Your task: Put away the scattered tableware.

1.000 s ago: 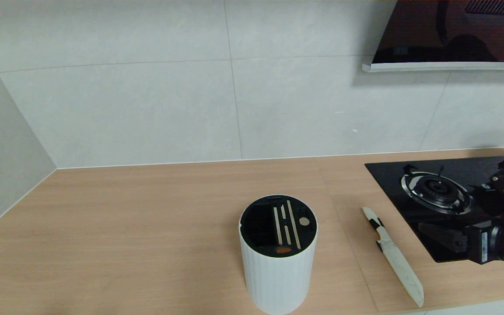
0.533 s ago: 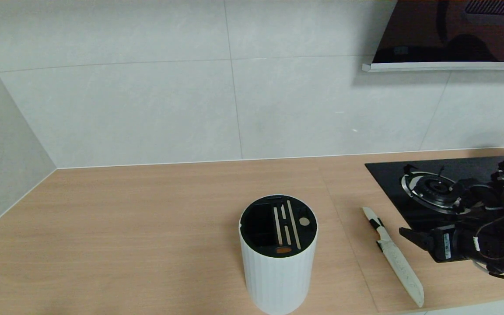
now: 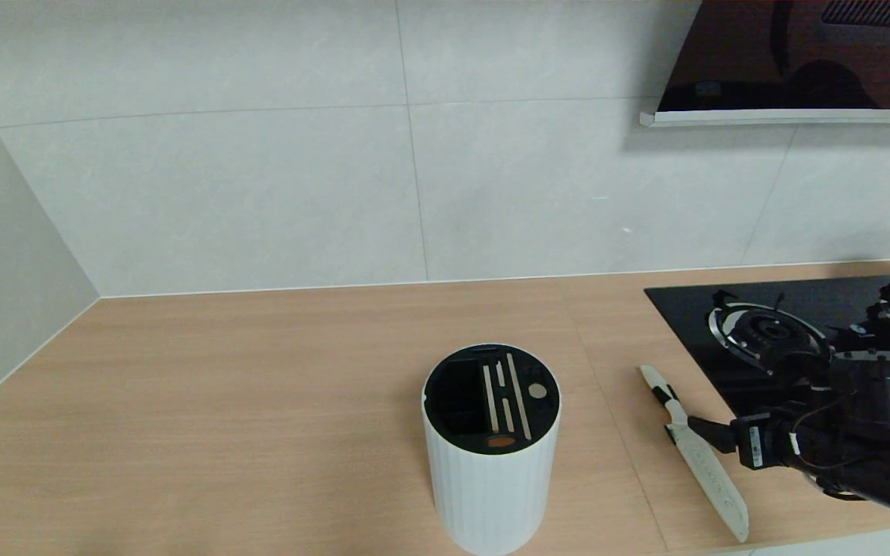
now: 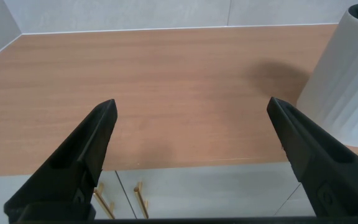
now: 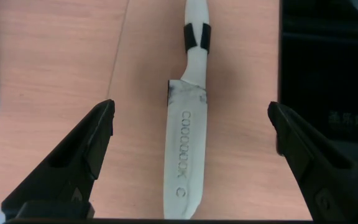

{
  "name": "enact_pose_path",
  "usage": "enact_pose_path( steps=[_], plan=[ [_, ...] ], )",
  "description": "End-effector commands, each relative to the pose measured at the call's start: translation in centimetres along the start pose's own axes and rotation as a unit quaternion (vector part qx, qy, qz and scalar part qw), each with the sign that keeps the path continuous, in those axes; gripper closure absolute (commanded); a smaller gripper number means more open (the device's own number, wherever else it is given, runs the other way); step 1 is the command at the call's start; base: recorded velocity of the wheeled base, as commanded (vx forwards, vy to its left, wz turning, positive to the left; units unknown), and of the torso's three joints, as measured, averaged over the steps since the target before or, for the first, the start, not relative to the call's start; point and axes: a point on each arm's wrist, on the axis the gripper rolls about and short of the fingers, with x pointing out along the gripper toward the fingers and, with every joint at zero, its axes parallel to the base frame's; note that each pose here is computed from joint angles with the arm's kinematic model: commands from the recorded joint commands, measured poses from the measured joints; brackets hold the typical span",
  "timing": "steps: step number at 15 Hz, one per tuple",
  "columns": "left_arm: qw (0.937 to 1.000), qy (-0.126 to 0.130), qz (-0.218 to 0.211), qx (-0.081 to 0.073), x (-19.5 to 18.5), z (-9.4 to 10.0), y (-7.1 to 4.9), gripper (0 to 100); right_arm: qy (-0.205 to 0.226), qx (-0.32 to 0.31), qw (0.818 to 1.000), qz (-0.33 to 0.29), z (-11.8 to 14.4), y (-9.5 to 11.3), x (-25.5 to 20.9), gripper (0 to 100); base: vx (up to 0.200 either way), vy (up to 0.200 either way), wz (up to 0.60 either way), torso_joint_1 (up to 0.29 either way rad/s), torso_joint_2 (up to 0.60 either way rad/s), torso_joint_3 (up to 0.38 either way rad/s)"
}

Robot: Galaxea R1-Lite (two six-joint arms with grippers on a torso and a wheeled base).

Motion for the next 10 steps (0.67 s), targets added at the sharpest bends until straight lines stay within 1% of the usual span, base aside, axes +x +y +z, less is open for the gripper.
enact_pose_path(
  steps=[1,3,5,7,10],
  plan=[
    [1.0000,0.000,0.001,-0.001,0.0,0.0,0.0,0,0.030,-0.005,1.000,0.000,-1.6,0.5,1.3,0,0.000,0.000,0.00,0.000,0.00,0.000],
    [1.0000,0.000,0.001,0.000,0.0,0.0,0.0,0,0.034,-0.010,0.999,-0.021,-2.4,0.8,2.2,0,0.000,0.000,0.00,0.000,0.00,0.000],
    [1.0000,0.000,0.001,0.000,0.0,0.0,0.0,0,0.029,-0.012,0.999,-0.027,-3.1,1.0,3.2,0,0.000,0.000,0.00,0.000,0.00,0.000],
    [1.0000,0.000,0.001,0.000,0.0,0.0,0.0,0,0.020,-0.014,0.999,-0.025,-3.8,1.2,4.3,0,0.000,0.000,0.00,0.000,0.00,0.000],
    [1.0000,0.000,0.001,-0.001,0.0,0.0,0.0,0,0.004,-0.017,0.999,-0.046,-5.2,1.5,5.8,0,0.000,0.000,0.00,0.000,0.00,0.000]
  ],
)
